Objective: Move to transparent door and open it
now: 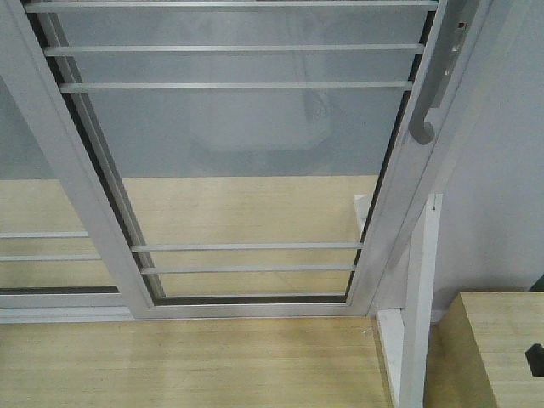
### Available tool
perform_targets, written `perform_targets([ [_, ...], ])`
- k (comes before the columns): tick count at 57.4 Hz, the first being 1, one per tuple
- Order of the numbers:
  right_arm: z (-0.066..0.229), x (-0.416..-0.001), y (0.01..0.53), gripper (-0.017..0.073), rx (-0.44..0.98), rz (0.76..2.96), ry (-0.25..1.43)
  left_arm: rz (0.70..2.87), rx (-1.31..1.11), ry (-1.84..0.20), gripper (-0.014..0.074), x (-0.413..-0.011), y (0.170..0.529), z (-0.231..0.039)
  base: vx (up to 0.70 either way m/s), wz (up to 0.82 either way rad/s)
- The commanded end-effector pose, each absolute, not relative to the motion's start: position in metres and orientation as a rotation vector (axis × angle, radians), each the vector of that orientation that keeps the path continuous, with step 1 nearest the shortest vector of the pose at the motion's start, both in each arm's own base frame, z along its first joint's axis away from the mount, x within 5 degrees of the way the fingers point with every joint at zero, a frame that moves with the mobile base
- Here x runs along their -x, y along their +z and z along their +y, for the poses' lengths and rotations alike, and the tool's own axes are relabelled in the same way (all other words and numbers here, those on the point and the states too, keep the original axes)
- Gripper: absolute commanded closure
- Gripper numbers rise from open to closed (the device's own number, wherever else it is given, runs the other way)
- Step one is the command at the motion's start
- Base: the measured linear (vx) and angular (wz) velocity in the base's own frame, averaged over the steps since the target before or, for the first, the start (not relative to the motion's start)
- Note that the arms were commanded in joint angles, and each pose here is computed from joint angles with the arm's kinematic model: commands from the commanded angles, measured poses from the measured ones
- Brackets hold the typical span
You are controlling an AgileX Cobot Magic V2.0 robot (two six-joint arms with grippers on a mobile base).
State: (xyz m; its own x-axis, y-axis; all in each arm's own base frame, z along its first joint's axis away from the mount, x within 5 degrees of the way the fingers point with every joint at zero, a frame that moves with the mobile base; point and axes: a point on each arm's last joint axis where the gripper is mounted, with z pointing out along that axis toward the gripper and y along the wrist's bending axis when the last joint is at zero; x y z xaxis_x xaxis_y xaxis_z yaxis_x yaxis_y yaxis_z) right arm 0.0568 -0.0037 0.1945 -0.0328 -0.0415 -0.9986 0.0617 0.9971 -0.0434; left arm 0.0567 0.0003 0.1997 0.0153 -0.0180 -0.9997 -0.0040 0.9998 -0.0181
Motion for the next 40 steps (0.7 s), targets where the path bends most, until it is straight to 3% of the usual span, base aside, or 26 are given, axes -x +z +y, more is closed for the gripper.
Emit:
perform_targets([
  [1,-0.004,-0.057,0.198,0.0564,-0.012,1.525,-0.094,1.496,0.023,-0.023,0.0599,-0.057,0.197,0.0,0.0,0.0],
  [21,-0.004,-0.057,0.198,0.0564,-0.002,1.521,-0.104,1.495,0.023,-0.023,0.0599,-0.057,0.197,0.0,0.0,0.0],
  [40,-0.003,-0.055,0.213,0.0564,-0.002,1.366,-0.104,1.417,0.029,-0.034,0.0599,-0.056,0.205,0.0,0.0,0.0],
])
